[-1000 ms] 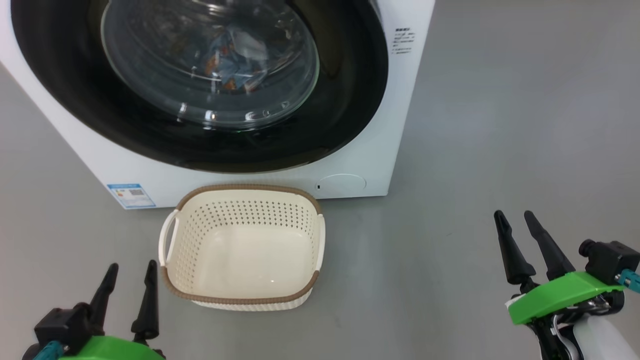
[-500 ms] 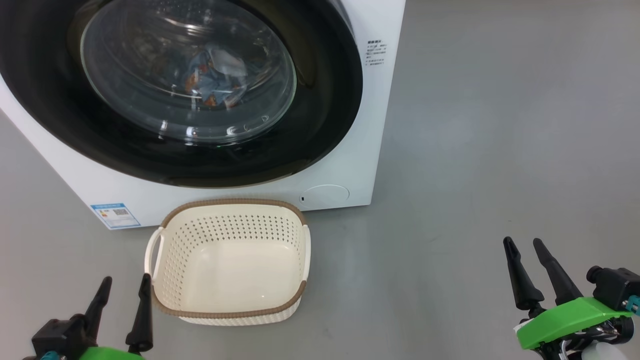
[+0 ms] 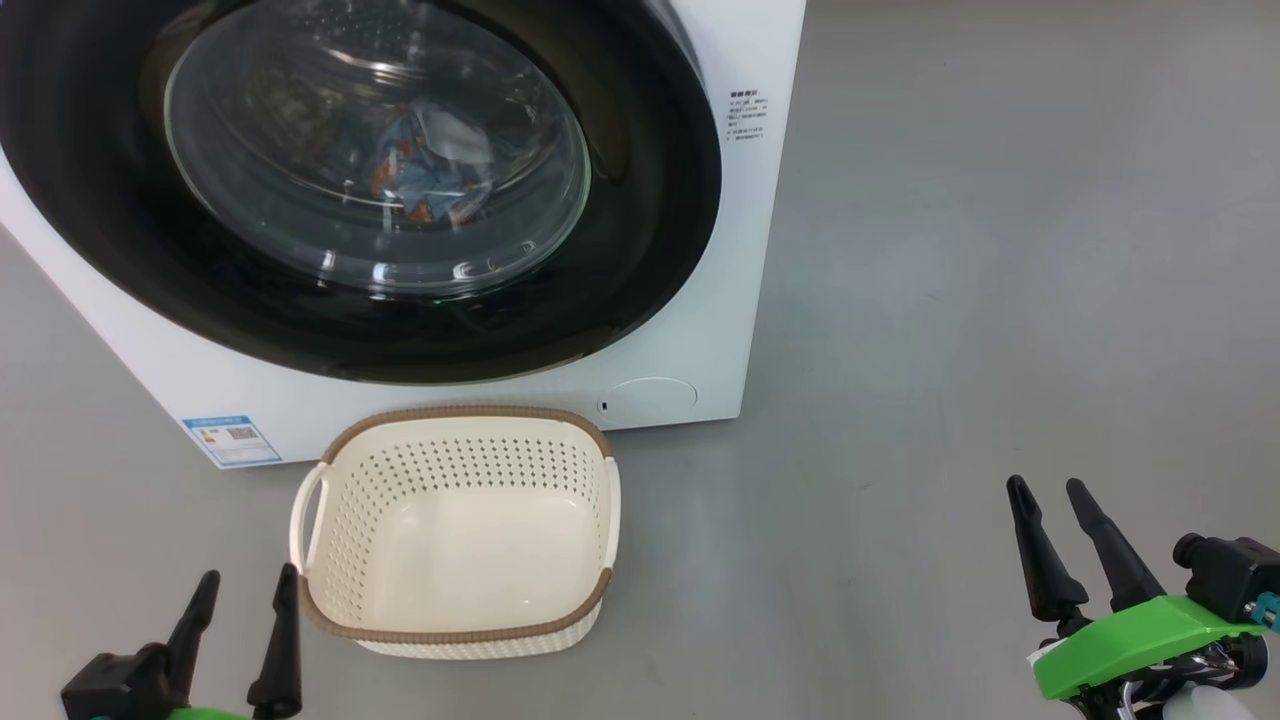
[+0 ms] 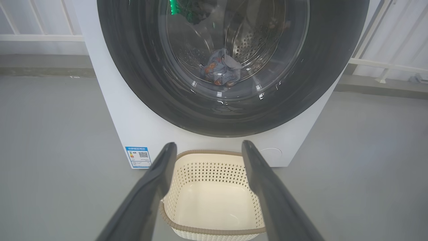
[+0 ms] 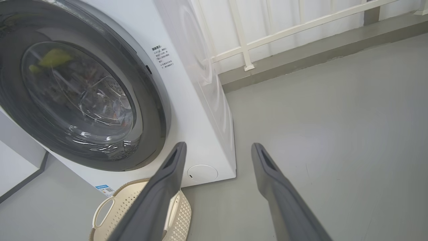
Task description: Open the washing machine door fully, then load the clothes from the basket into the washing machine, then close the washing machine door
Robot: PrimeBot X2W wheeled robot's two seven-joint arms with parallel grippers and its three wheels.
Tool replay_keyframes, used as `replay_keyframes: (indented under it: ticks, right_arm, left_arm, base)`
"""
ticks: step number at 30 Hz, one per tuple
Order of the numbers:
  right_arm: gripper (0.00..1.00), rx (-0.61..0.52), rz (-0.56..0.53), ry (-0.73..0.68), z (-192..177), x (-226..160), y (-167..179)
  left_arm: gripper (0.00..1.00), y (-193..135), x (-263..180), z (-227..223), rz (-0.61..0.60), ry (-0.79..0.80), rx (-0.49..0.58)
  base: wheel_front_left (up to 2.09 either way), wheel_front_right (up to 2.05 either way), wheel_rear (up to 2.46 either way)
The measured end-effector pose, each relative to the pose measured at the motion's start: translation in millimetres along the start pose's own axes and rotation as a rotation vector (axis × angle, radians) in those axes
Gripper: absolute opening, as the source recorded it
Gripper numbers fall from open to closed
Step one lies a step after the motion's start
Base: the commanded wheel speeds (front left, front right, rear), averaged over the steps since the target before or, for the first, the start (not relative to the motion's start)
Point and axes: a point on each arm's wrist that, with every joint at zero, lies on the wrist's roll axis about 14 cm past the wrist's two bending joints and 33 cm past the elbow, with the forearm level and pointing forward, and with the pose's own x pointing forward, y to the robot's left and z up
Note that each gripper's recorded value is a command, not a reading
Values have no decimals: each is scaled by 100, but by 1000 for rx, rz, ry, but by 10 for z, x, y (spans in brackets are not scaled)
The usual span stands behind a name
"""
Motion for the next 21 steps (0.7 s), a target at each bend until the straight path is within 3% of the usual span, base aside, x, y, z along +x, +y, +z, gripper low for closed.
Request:
replay_keyframes:
  ticks: [5,6,12,21]
  right_arm:
    - [100,1,1,-2,5,-4,5]
    - [0,2,0,0,-4,-6,3]
    - [0,43,-39,78,-301,-121,-21]
    - [0,122,-58,81,-308,-128,-22]
  left_arm:
    - [100,10,-1,3,3,-1,-2]
    - [0,7,-1,-5,4,1,-4]
    - [0,-102,-96,-288,15,77,-63]
    - [0,-55,-111,-284,48,80,-150]
  base:
    - [0,0,0]
    - [0,0,0]
    - [0,0,0]
    - [0,0,0]
